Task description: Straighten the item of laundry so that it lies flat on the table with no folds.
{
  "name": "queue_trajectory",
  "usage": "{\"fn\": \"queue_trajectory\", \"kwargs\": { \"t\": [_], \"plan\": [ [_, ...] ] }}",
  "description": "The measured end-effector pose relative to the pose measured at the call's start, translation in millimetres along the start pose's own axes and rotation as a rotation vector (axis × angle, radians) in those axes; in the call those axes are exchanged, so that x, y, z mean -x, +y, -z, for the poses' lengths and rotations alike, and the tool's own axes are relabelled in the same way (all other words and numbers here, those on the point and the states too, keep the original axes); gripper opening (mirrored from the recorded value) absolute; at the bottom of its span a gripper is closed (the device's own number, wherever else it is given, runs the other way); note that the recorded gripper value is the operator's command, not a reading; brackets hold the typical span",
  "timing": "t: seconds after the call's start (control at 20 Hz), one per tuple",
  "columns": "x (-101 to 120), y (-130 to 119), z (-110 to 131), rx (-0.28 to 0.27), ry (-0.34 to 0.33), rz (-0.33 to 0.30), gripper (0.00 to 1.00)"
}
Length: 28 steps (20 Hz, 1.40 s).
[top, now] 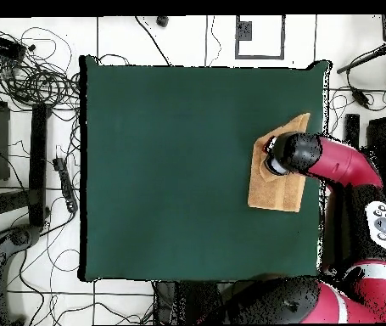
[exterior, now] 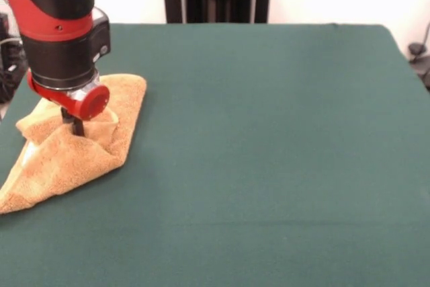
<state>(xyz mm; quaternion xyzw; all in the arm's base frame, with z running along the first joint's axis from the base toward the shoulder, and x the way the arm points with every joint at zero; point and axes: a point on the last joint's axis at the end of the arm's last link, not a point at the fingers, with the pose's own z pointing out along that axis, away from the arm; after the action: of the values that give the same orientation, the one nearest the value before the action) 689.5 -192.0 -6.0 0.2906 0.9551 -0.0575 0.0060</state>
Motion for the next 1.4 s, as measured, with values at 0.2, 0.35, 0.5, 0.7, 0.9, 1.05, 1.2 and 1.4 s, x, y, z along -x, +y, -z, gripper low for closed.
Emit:
{"fn": "queue_trajectory", "kwargs": {
  "t": [0.2,0.35,0.5,0.7,0.9,1.05,1.2,1.4],
  "plan": [
    [-6.9,20.3,3.4,0.001,-0.003,0.030,0.00],
    [-14.7,36.7,4.8,0.002,-0.003,0.055,0.00],
    [-18.9,44.6,5.4,0.002,-0.002,0.067,0.00],
    [-22.3,52.9,6.4,0.003,-0.003,0.080,0.00],
    [-24.4,56.9,6.7,0.005,-0.002,0.086,0.00],
    [-25.1,56.9,6.8,0.005,-0.001,0.085,0.00],
    [-25.5,56.7,7.1,0.005,0.000,0.085,0.00],
    [-26.5,56.6,6.6,0.005,0.002,0.085,0.00]
  ]
}}
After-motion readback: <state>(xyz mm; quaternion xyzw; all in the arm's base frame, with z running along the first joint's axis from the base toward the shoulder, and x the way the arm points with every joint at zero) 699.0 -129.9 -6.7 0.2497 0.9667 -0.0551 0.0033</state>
